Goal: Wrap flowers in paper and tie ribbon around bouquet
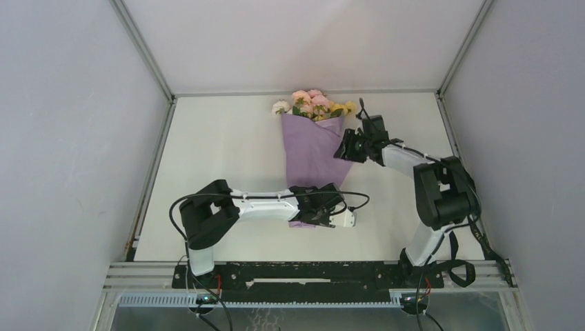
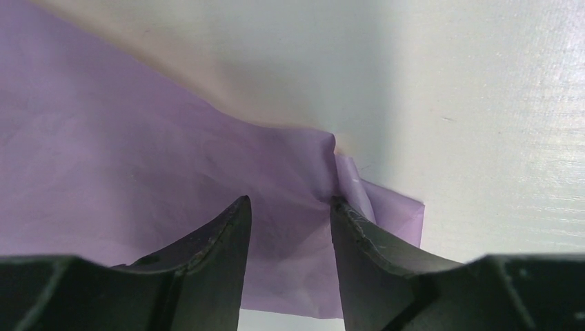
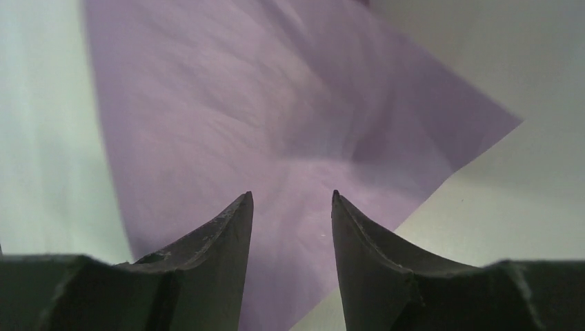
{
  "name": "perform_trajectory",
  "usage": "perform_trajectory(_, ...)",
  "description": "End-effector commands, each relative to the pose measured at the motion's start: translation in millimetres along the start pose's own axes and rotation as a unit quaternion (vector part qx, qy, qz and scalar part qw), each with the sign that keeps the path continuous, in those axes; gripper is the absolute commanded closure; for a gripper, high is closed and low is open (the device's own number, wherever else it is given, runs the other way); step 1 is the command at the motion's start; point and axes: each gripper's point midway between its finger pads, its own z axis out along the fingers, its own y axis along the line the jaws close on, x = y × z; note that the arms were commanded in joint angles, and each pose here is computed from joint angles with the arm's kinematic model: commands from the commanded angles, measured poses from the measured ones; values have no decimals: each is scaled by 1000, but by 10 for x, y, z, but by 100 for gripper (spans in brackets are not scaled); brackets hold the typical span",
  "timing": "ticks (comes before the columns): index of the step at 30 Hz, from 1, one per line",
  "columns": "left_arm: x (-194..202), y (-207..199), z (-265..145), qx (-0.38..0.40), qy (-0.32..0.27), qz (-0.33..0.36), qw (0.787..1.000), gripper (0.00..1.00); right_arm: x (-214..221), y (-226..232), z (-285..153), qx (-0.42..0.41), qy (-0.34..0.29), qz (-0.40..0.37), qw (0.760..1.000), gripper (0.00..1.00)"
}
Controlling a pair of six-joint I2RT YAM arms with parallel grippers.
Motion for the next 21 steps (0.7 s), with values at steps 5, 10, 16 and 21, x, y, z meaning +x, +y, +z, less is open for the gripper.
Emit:
perform_trajectory(5,207,-771,11,155,13,-1,988,47,562,-104,450,6,70,29,997,50)
perform_trajectory(10,25,-766,-423,190,-17,-16,981,42,726,-293,514,39,77,47,995,52)
perform_trajectory(16,-84,-718,-951,255,-37,-53,965,37,783,-290,513,45,78,39,995,52)
perform_trajectory(21,-50,-108,-1252,261,-124,-221,931,38,794,-229,469,49,73,30,996,52)
